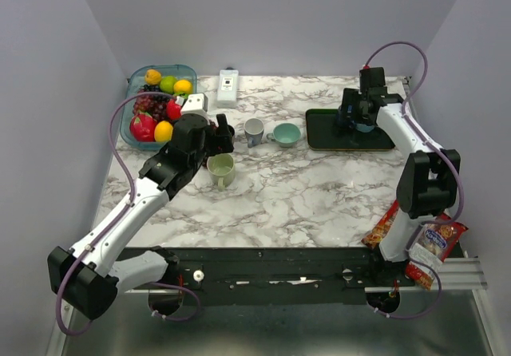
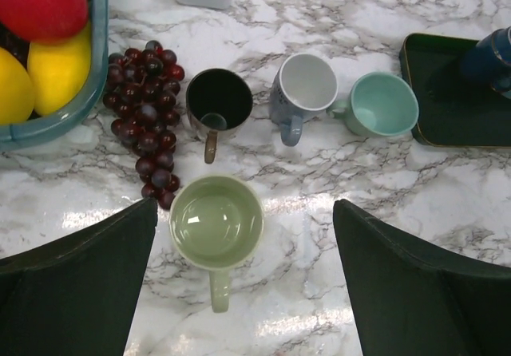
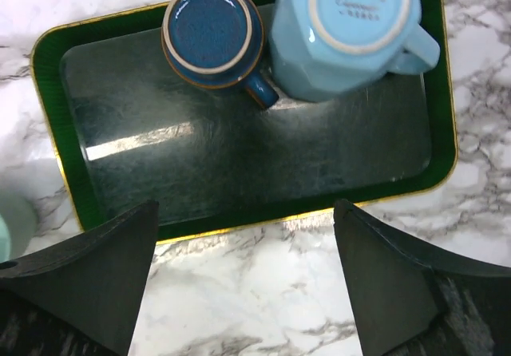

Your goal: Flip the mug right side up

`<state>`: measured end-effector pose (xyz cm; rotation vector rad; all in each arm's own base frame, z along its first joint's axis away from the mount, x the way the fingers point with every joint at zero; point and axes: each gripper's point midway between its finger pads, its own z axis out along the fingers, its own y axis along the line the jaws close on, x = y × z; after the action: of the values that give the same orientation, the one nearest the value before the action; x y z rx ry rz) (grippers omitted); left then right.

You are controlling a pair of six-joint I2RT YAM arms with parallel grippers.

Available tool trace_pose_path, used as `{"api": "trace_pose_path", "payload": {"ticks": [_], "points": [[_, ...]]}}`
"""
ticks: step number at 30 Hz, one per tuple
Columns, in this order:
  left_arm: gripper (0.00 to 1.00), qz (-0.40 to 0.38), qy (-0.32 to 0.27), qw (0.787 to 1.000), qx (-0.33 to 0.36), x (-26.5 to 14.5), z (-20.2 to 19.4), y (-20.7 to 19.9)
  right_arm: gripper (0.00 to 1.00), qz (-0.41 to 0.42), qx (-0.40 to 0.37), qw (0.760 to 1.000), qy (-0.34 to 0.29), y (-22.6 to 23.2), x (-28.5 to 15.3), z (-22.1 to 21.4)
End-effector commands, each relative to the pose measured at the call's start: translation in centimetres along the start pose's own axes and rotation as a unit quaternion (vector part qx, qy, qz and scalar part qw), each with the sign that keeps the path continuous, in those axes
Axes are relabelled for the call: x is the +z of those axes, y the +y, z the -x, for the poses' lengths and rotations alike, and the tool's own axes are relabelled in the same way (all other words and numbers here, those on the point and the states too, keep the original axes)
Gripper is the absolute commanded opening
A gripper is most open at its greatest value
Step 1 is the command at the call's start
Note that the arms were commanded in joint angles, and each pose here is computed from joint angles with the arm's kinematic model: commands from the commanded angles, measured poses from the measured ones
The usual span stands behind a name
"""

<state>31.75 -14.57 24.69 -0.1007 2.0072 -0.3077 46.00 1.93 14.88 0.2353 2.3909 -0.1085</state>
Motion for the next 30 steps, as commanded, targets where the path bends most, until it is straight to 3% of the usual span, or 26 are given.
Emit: {"api": "trace_pose_path", "payload": {"ticks": [1,7,12,30], "points": [[0.99,-0.052,-0.012,0.998,0.016,0.7,2.2,-2.6,0.94,0.011,-0.093,0.995,-0.036,0.4,2.4,2.7],[0.99,-0.087,0.007,0.996,0.02,1.8,2.1,-4.4,0.9,0.037,-0.134,0.99,-0.035,1.1,4.9,3.0],[0.99,-0.095,0.011,0.995,0.037,2.3,2.4,-4.7,0.8,0.079,-0.136,0.987,-0.014,2.2,6.6,1.7],[0.99,-0.109,0.025,0.992,0.061,3.1,2.2,-3.1,0.79,0.075,-0.175,0.981,0.045,1.7,10.8,-1.4]]}}
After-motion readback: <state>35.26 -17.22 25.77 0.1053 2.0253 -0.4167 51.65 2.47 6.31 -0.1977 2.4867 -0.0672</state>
